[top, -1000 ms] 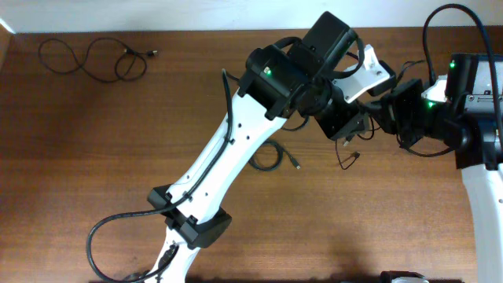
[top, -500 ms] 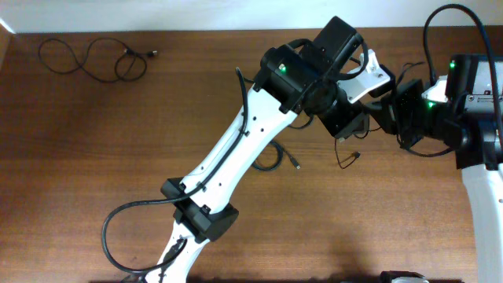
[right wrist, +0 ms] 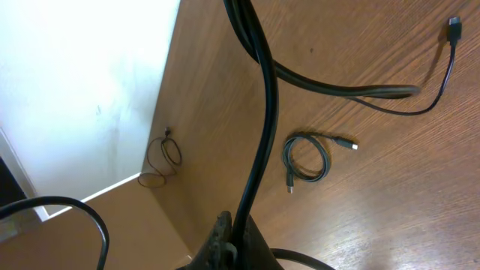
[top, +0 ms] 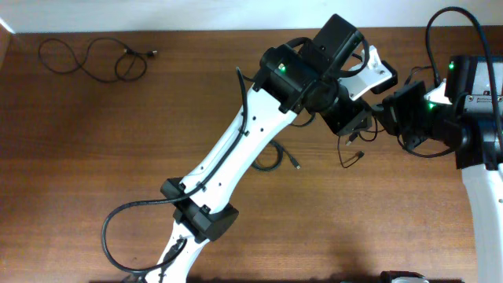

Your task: Untangle cables

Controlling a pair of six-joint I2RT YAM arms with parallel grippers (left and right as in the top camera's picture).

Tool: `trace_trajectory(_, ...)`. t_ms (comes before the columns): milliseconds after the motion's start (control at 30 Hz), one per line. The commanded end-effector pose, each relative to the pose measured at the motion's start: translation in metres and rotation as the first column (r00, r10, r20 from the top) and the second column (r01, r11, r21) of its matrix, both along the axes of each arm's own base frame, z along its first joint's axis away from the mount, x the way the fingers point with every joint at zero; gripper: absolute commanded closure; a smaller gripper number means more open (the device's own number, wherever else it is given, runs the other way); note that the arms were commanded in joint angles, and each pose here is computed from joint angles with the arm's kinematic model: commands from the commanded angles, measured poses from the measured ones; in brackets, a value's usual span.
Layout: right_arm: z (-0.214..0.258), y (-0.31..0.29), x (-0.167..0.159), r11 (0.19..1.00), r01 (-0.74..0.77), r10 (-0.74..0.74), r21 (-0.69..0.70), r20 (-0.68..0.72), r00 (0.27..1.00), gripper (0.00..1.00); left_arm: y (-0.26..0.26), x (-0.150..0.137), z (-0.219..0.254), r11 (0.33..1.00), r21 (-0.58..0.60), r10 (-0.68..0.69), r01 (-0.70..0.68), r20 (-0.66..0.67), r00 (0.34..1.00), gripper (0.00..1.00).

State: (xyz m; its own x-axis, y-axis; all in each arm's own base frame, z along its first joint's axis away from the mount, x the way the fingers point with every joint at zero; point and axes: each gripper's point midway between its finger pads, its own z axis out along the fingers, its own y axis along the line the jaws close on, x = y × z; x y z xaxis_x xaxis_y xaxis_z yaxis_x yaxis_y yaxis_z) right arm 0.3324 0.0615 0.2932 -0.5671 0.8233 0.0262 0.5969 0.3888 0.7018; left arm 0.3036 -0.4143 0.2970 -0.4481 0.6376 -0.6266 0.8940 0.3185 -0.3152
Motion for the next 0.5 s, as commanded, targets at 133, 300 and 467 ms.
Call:
trace_trajectory(133, 0.0004, -0.0002, -0.0003, 1.000, -0.008, 0.008, -0.025, 0.010, 1.000, 0.96, -0.0026, 0.0052, 0.0084, 1.000, -0.022, 0.009, -0.008, 0.040, 0.999, 0.75)
trace_trajectory(300, 0.0004, -0.0002, -0.0003, 1.000, -0.008, 0.008, -0.025, 0.010, 1.000, 0.96, 0.0008, 0.0110, 0.0054, 0.999, 0.003, 0.034, -0.034, 0.064, 0.997, 0.87)
trace_trajectory(467, 0.0002, -0.0004, -0.0003, 1.000, -0.008, 0.008, -0.026, 0.009, 1.000, 0.96, 0.0008, 0.0112, 0.0054, 0.999, 0.003, 0.034, -0.034, 0.065, 0.997, 0.90)
